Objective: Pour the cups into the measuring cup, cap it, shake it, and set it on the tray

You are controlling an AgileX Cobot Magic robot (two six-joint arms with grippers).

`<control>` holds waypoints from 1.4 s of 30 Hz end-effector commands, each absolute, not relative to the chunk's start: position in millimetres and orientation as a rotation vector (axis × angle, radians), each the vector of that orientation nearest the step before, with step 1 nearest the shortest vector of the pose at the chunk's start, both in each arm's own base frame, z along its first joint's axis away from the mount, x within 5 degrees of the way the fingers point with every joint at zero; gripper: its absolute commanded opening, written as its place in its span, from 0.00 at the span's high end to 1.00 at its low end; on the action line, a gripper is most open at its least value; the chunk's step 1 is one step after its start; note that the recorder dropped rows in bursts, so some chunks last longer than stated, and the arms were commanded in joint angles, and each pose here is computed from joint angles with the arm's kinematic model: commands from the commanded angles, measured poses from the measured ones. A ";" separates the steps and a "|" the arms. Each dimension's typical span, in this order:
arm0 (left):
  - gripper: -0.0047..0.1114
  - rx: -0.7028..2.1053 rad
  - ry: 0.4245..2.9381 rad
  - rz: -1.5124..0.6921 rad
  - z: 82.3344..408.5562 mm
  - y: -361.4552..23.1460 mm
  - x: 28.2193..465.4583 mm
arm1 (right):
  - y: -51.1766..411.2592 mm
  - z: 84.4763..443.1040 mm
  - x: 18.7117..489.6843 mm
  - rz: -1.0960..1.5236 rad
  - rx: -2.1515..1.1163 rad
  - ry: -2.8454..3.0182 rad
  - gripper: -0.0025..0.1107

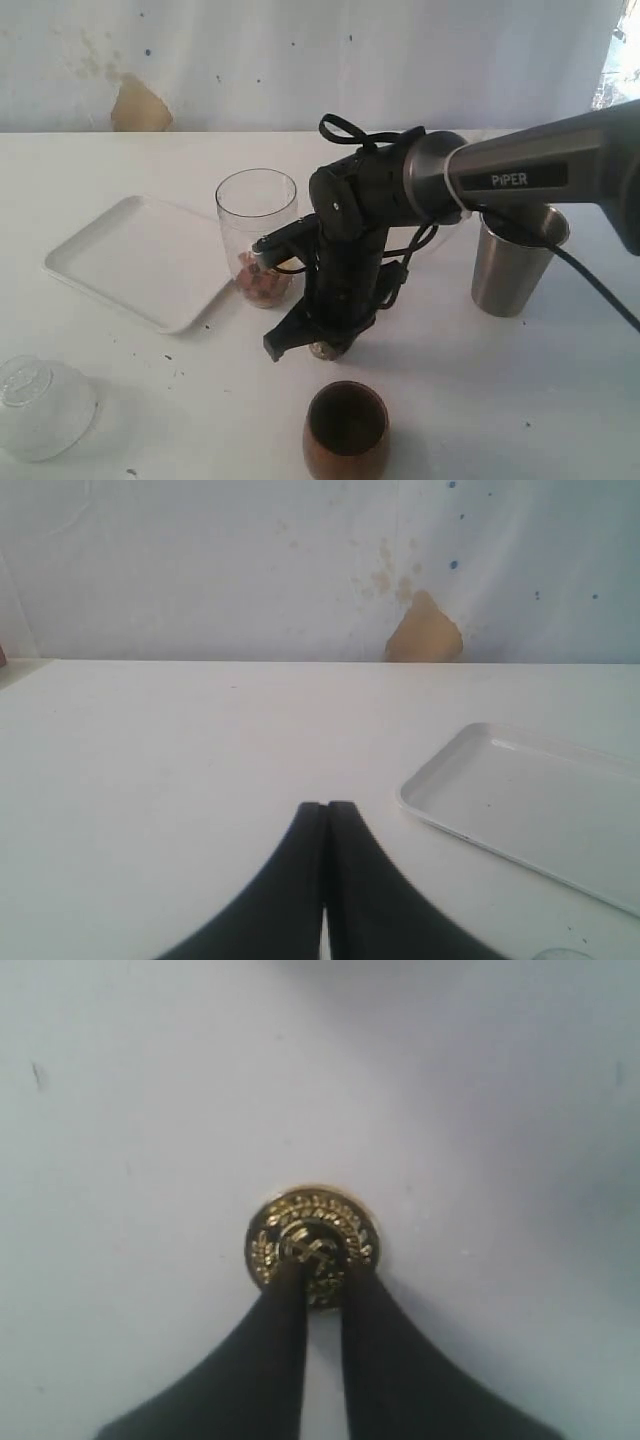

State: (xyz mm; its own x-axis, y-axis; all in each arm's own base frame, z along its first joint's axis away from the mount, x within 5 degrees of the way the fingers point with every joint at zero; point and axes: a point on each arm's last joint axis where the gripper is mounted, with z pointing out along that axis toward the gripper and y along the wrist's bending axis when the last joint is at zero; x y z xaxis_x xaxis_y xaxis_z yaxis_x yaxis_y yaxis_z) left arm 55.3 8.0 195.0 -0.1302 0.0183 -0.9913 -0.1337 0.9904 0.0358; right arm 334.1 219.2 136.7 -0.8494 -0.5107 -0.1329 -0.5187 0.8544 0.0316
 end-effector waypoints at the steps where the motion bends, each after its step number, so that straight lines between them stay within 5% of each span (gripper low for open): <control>1: 0.95 -0.084 1.686 0.124 194.8 7.6 55.3 | 214.4 137.7 335.9 0.056 -0.845 2.893 0.98; 12: 0.95 -0.084 1.686 0.124 194.8 7.6 55.3 | 214.9 185.6 335.4 0.131 -0.819 2.733 0.98; 22: 0.95 -0.084 1.686 0.124 194.8 7.6 55.3 | 204.3 143.1 349.3 -0.144 -0.710 2.798 0.98; 30: 0.95 -0.084 1.686 0.124 194.8 7.6 55.3 | 217.7 122.8 339.9 0.065 -0.804 2.890 0.98; 35: 0.95 -0.084 1.686 0.124 194.8 7.6 55.3 | 238.8 125.7 318.0 0.458 -0.988 2.947 0.98; 42: 0.95 -0.084 1.686 0.124 194.8 7.6 55.3 | 265.8 147.2 288.1 0.466 -1.223 2.867 0.98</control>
